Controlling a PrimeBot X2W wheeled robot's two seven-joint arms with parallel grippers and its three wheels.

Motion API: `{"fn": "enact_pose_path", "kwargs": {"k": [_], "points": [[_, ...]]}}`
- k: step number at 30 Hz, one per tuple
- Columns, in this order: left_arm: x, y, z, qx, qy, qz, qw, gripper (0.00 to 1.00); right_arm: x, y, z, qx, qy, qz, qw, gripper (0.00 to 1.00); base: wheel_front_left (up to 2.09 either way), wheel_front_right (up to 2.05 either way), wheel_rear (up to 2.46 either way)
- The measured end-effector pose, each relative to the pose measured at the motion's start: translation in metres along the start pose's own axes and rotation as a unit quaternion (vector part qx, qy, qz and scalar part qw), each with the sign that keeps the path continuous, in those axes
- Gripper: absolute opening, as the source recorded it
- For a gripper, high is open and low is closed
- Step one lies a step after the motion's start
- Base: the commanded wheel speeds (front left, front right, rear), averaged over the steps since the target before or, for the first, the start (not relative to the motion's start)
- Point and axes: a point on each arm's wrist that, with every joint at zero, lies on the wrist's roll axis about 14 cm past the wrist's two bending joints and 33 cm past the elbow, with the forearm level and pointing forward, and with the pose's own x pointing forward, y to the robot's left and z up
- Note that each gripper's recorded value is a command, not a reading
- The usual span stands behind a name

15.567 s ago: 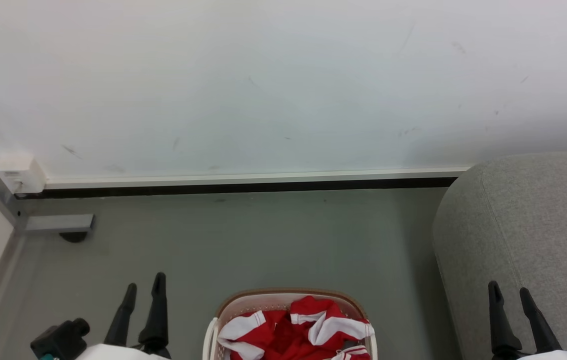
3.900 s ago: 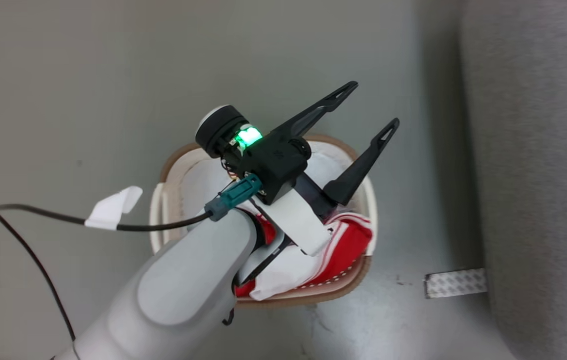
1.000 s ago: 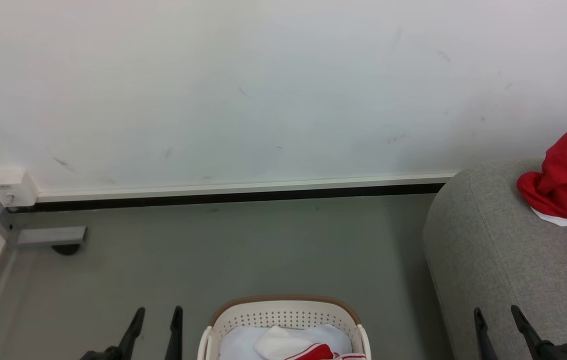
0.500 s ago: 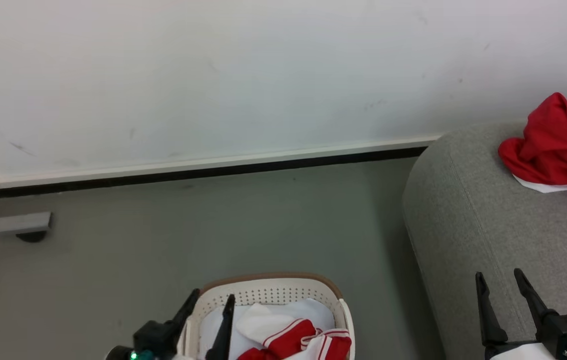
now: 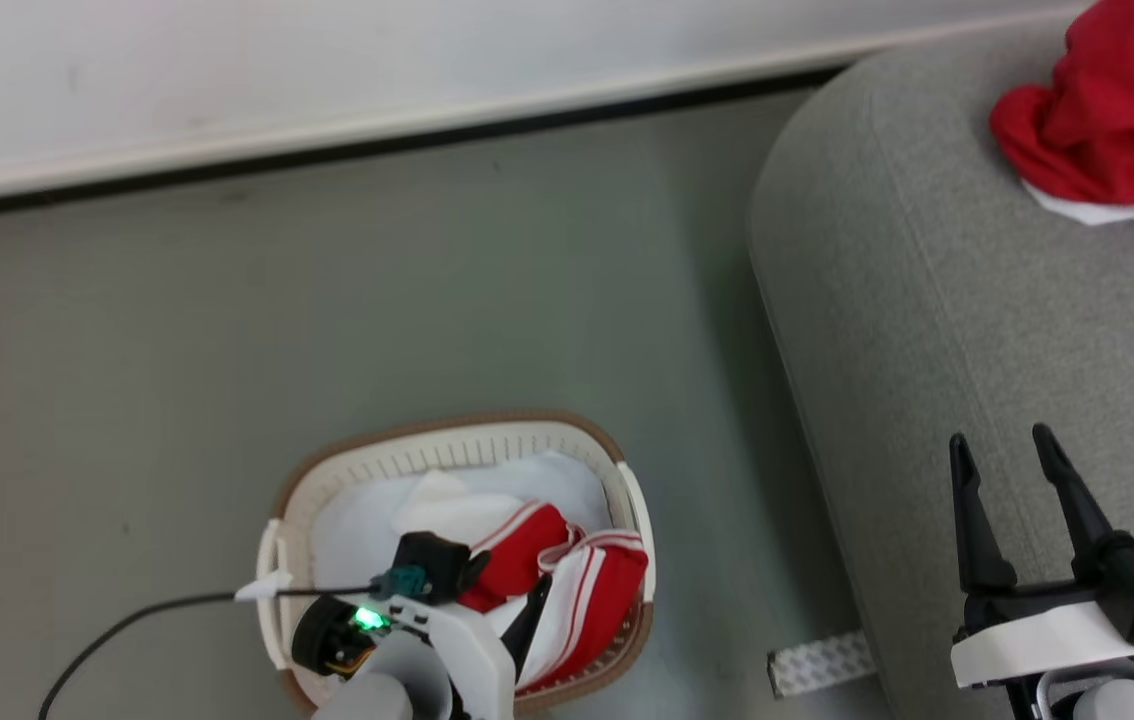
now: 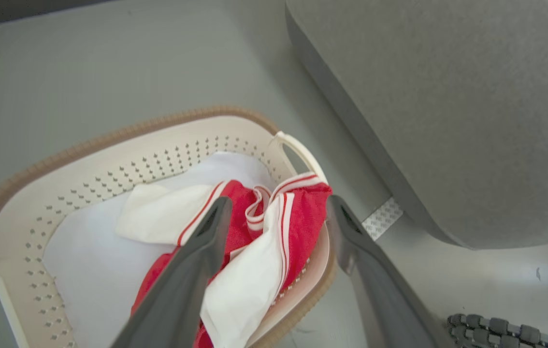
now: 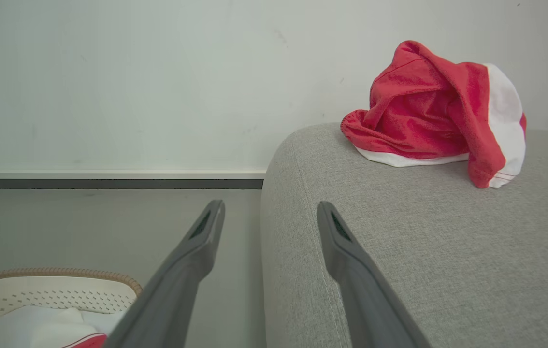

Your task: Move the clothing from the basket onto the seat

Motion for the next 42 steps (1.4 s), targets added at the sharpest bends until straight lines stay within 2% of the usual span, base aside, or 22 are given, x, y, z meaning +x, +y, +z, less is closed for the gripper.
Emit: {"fn": "enact_pose_path", "kwargs": {"k": [4,16,21,27,36,42], "points": [[0.022,0.001,-0.038,-0.006,0.080,-0.023,0.996,1.00,0.014,-0.006,-0.010,-0.006,0.010,-0.007,1.000,1.00,0.00,0.00,0.00],[0.063,0.033,-0.110,-0.050,0.200,-0.027,0.978,1.00,0.044,-0.013,-0.057,-0.026,0.059,-0.013,0.998,1.00,0.00,0.00,0.00],[0.071,0.042,-0.129,-0.071,0.223,-0.024,0.972,1.00,0.049,-0.020,-0.074,-0.029,0.077,-0.021,0.996,1.00,0.00,0.00,0.00],[0.076,0.027,-0.141,-0.094,0.244,-0.049,0.964,1.00,0.048,-0.024,-0.086,-0.029,0.092,-0.027,0.995,1.00,0.00,0.00,0.00],[0.084,0.025,-0.150,-0.089,0.252,-0.073,0.961,1.00,0.049,-0.027,-0.095,-0.025,0.101,-0.033,0.994,1.00,0.00,0.00,0.00],[0.091,0.012,-0.160,-0.088,0.259,-0.100,0.957,1.00,0.050,-0.032,-0.107,-0.031,0.114,-0.038,0.992,1.00,0.00,0.00,0.00]]}}
